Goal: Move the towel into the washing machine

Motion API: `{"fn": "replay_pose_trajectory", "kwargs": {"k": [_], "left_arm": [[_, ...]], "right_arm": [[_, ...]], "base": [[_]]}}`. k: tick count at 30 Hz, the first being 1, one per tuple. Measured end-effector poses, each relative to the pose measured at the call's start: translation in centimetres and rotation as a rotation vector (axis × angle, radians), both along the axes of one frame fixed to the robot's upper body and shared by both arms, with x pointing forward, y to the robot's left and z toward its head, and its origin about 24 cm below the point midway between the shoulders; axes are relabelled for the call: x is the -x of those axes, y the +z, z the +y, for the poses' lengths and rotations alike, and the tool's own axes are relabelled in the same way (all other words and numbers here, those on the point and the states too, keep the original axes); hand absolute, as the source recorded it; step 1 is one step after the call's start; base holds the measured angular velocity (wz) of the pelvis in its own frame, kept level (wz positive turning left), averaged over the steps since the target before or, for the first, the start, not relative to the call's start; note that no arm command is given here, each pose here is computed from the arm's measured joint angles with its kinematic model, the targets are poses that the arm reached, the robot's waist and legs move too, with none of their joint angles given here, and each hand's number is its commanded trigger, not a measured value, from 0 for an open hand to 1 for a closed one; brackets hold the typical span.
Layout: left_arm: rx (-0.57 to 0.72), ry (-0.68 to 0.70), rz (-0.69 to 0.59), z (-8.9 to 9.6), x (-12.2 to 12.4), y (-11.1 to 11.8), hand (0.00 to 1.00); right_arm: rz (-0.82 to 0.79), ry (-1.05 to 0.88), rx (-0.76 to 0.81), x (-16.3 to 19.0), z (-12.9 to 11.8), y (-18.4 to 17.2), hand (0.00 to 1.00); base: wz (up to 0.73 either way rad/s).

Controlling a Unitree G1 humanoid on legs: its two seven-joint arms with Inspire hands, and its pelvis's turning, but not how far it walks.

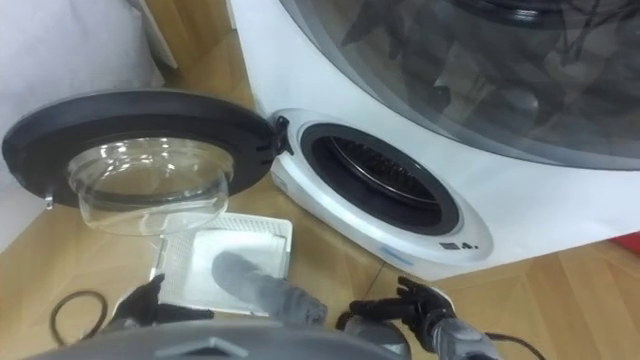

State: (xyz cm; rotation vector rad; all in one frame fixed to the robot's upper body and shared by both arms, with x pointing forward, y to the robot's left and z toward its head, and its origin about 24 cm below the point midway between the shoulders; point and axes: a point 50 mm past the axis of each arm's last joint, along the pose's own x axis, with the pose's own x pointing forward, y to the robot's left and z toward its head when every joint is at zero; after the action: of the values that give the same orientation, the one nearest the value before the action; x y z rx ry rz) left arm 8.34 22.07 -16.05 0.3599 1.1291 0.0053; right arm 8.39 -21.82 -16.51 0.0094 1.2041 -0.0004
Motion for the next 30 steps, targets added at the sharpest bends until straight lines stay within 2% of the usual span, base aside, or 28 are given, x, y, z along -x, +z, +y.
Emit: {"fn": "replay_pose_trajectory", "kwargs": {"k": [5,16,24,30], "left_arm": [[-0.030,-0.166,-0.036,-1.2,-2.9,0.3,0.00],[-0.078,-0.387,-0.142,-4.0,-9.3,1.9,0.00],[-0.124,-0.482,-0.240,-6.2,-13.4,3.7,0.00],[-0.172,-0.506,-0.317,-6.6,-15.6,5.1,0.00]], "right_arm": [[-0.038,0.070,0.033,-1.6,0.2,0.3,0.00],[-0.144,0.209,0.084,-7.2,0.6,1.9,0.00],[-0.251,0.232,0.114,-11.1,2.5,3.3,0.00],[-0.333,0.248,0.134,-12.9,3.4,4.2,0.00]], "base": [[0.00],[-0.07],[-0.03],[0.00]]}}
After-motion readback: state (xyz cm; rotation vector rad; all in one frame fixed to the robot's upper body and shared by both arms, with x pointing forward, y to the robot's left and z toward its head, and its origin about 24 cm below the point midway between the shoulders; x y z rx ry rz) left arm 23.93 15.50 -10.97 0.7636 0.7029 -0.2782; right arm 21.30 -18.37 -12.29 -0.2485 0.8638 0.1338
